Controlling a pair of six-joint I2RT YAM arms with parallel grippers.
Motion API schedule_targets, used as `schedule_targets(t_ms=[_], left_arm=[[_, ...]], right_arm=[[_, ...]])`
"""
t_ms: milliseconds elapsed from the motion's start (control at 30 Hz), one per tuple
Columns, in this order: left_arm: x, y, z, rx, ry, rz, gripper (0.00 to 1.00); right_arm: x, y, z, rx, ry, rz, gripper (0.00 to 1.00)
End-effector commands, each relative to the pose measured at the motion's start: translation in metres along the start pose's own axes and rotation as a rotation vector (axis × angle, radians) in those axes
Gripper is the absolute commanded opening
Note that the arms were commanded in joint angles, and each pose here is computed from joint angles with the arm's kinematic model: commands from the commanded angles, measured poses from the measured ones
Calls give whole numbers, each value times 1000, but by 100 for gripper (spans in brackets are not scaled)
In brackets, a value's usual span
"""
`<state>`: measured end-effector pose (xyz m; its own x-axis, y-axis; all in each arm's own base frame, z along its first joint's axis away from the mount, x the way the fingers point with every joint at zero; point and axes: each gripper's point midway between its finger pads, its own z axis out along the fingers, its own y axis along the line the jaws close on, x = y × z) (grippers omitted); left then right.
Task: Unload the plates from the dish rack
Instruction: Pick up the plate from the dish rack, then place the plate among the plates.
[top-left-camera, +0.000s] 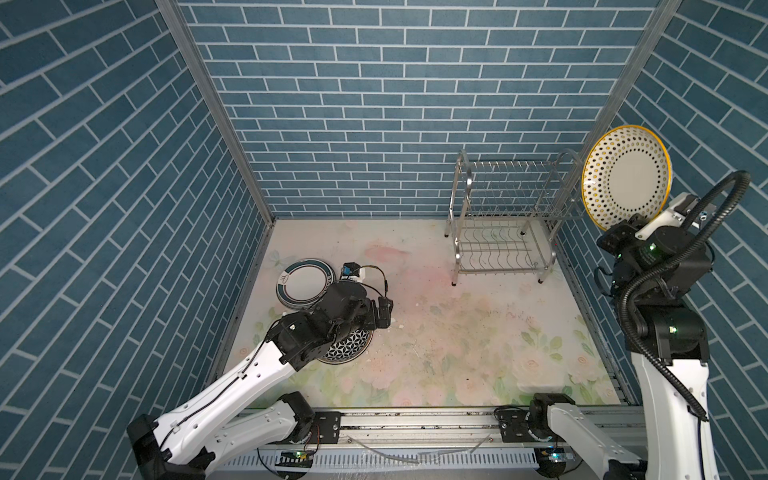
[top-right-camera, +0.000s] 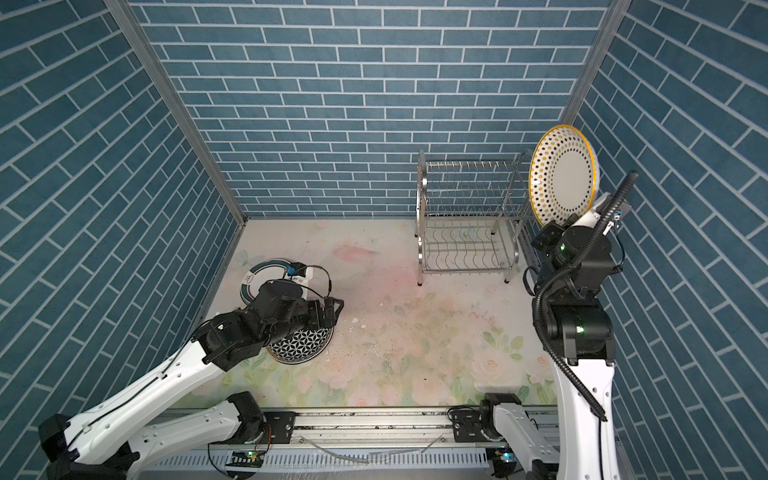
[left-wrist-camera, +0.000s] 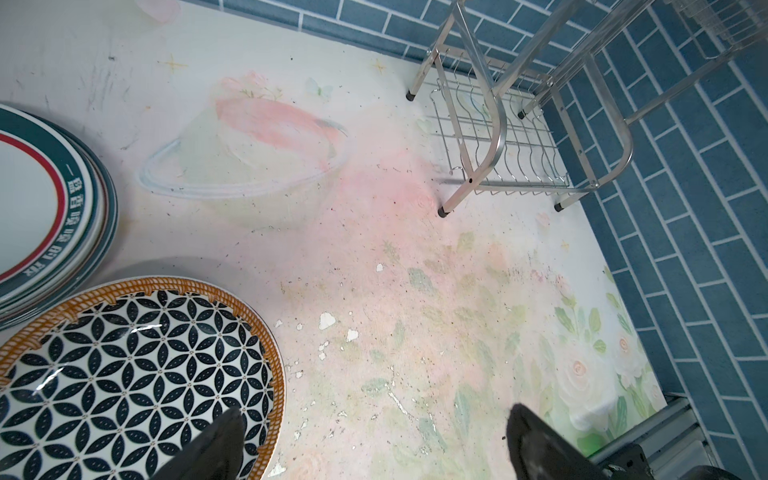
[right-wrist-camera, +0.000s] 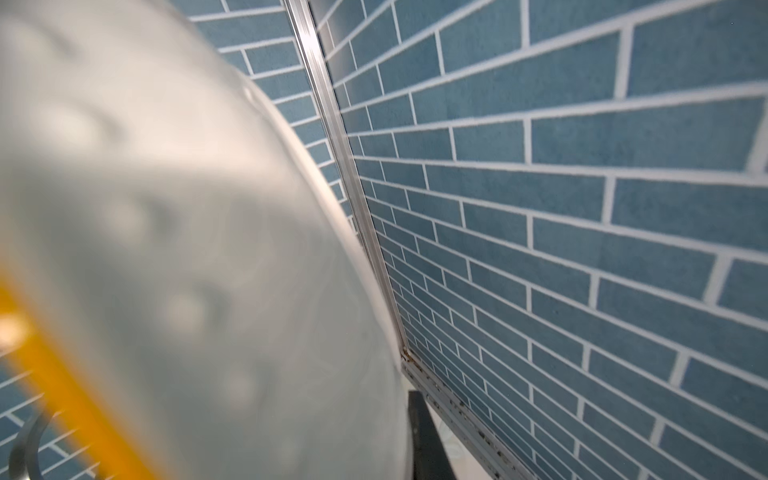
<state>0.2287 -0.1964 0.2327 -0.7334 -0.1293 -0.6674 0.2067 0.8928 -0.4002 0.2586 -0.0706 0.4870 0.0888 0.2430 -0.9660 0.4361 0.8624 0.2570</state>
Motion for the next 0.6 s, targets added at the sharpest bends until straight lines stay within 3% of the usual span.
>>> schedule_targets(t_ms=[0,233,567], left_arm=[[5,-2,9,20,15,-15,99],[20,-8,30,58,67,-11,99],[50,-5,58,91,128,-45,99]], right_arm=[[6,-4,-14,-41,-7,111,0],[74,-17,-41,-78,216,123,0],[205,-21,-86,-202,613,170,0]])
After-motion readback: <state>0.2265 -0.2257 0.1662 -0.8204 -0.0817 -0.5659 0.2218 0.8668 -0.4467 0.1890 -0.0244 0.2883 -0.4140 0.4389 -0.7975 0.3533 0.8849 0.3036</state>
